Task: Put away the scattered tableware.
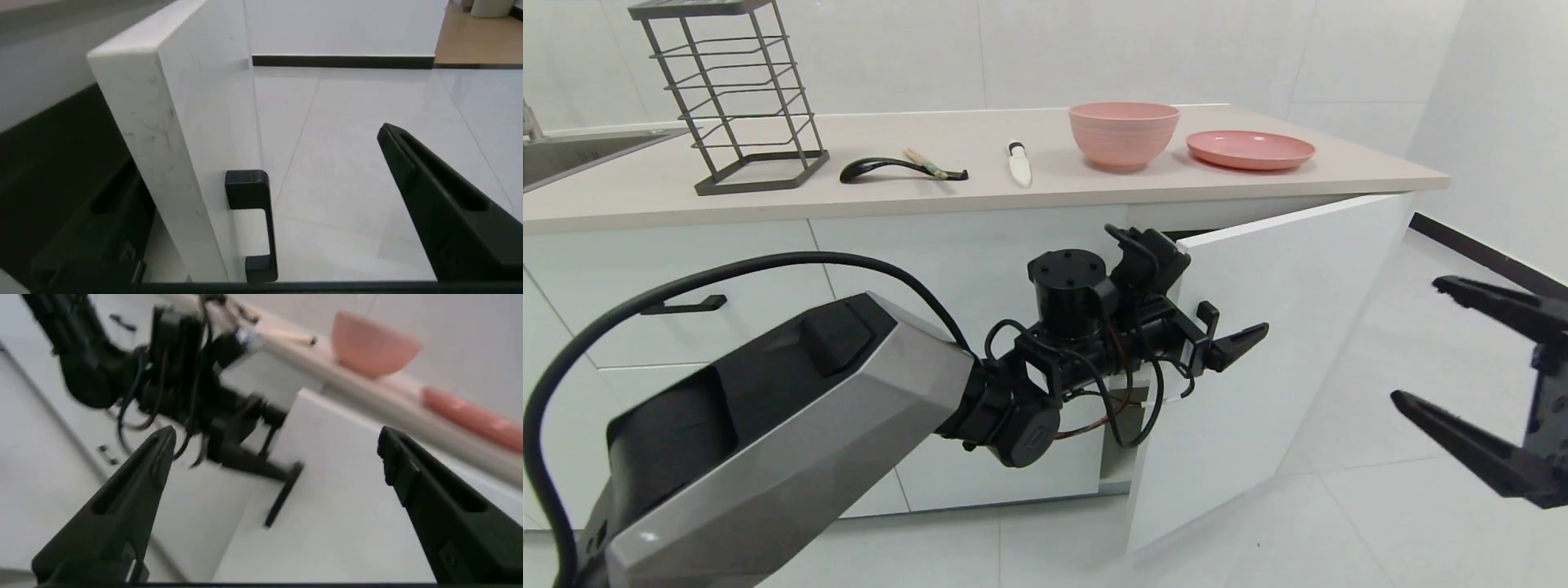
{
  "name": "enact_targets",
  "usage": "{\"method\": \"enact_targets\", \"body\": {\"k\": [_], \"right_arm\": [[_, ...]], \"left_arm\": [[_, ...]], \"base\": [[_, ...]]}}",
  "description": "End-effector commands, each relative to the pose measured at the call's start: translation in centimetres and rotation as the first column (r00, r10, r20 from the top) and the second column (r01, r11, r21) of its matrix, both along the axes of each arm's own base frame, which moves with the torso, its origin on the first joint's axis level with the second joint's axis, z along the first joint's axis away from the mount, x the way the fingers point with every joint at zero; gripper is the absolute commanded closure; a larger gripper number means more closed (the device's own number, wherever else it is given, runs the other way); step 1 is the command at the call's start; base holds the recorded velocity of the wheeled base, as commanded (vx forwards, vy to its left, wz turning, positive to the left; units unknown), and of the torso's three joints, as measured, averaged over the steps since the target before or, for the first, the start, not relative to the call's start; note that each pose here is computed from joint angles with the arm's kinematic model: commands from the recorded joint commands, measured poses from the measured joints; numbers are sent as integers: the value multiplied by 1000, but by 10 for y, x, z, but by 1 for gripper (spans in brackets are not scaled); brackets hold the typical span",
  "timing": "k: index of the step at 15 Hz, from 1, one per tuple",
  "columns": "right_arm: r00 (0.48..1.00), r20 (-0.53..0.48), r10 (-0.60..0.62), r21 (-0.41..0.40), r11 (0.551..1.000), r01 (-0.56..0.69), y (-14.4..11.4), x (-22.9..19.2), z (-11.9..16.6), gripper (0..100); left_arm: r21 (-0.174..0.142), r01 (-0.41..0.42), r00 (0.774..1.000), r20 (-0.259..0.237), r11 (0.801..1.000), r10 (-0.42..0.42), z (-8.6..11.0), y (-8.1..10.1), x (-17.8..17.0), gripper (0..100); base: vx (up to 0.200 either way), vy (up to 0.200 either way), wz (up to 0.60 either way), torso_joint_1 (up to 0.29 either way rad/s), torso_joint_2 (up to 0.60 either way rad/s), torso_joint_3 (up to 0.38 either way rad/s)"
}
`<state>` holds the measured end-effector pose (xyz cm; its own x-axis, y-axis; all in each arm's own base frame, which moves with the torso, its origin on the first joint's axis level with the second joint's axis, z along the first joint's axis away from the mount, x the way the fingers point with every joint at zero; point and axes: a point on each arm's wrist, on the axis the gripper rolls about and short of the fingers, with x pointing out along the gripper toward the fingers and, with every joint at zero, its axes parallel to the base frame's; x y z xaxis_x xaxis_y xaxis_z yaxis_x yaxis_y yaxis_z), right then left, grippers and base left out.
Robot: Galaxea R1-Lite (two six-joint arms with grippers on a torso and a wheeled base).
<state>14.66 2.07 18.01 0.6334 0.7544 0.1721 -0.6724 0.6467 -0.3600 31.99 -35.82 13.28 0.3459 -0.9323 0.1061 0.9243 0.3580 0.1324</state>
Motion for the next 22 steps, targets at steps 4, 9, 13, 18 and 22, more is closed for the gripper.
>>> {"method": "enact_targets", "body": {"k": [4, 9, 13, 18, 22], "right_arm": [[967, 239, -86, 5, 996, 87, -11, -27, 39, 0], [967, 228, -117, -4, 993, 121, -14, -24, 36, 0], [956, 266, -125, 1, 992, 130, -15, -18, 48, 0], [937, 327, -125, 4, 991, 131, -16, -16, 65, 0], [933, 336, -125, 4, 991, 131, -16, -16, 67, 0]], "left_arm": [[10, 54, 998, -12, 998, -54, -10, -13, -22, 0], [3, 111, 994, -13, 994, -111, -11, -28, -44, 0], [10, 157, 987, -21, 988, -157, -14, -39, -62, 0], [0, 195, 981, -16, 981, -195, -12, -50, -74, 0], [-10, 249, 968, -6, 968, -249, -20, -67, -89, 0]], "base": [[0, 0, 0, 0, 0, 0], [0, 0, 0, 0, 0, 0], [0, 0, 0, 0, 0, 0], [0, 0, 0, 0, 0, 0], [0, 0, 0, 0, 0, 0]]}}
